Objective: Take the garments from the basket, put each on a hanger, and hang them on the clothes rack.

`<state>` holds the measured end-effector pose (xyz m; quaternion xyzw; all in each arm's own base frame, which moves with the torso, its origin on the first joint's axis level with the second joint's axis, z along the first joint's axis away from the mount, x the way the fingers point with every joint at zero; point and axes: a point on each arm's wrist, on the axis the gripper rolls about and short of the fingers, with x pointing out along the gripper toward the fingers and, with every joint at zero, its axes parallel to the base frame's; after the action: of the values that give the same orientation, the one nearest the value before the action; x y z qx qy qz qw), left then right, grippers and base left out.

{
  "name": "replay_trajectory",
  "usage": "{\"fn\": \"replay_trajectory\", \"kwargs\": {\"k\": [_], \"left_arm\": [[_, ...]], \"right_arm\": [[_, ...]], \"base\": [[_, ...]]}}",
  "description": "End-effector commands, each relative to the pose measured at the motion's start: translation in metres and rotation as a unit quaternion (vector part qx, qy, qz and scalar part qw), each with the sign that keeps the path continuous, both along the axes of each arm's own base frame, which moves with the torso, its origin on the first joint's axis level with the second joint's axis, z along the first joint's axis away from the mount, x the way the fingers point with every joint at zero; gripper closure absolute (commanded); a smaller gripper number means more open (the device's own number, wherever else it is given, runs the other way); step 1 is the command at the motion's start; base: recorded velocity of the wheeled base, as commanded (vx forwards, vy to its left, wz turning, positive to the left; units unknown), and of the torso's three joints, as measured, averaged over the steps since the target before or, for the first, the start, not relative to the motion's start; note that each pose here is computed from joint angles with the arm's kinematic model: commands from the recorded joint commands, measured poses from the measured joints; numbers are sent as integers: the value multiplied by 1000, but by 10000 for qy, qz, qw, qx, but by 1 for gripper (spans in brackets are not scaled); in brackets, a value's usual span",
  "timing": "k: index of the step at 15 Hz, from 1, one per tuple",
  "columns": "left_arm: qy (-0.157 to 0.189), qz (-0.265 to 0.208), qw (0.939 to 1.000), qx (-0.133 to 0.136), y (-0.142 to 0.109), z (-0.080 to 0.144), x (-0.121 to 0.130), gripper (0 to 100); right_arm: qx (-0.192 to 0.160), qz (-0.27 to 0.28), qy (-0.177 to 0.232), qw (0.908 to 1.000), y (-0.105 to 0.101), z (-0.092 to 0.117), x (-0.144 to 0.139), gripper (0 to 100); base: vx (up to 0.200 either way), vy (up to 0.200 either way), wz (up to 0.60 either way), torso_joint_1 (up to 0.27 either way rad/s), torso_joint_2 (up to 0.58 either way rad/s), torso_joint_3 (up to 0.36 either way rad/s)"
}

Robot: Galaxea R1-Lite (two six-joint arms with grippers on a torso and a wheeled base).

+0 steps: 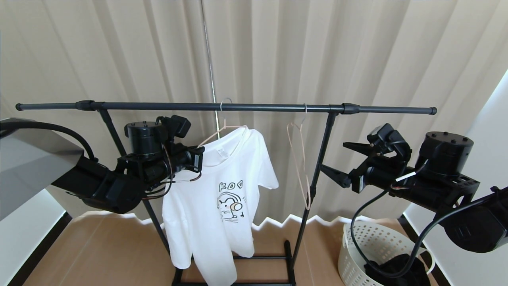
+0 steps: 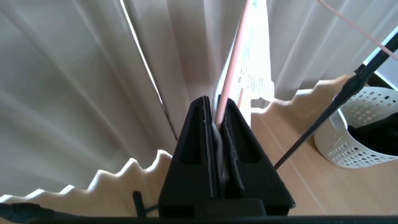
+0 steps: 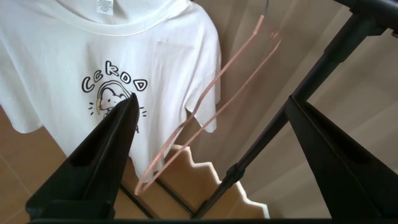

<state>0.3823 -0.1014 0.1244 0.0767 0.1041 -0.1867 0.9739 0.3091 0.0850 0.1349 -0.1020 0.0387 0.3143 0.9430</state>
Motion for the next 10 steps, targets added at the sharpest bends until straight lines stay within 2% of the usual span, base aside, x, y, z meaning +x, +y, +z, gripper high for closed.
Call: {"fn": "replay_trajectory", "kwargs": {"k": [1,2,6,7,10], "left_arm": [[-8,-6,10000,-4,-1,1,0,100],[-16,-90,10000,-4,-8,1,-2,100],[-79,-93,9999,-6,-10,6,-3,100],[-79,-108,9999,-7,-11,6,-3,0],[-109,-100,9999,-15,-10,7,-4,0]], "right_arm": [[-1,5,1,10000,0,0,-1,0],[1,5,-7,10000,0,0,-1,0],[7,5,-29,10000,0,2,-2,0],[8,5,-36,10000,0,2,-2,0],[10,5,-44,10000,0,3,-2,0]], "base": [[0,0,0,0,0,0],[0,0,0,0,0,0],[0,0,0,0,0,0],[0,0,0,0,0,0],[0,0,0,0,0,0]]}}
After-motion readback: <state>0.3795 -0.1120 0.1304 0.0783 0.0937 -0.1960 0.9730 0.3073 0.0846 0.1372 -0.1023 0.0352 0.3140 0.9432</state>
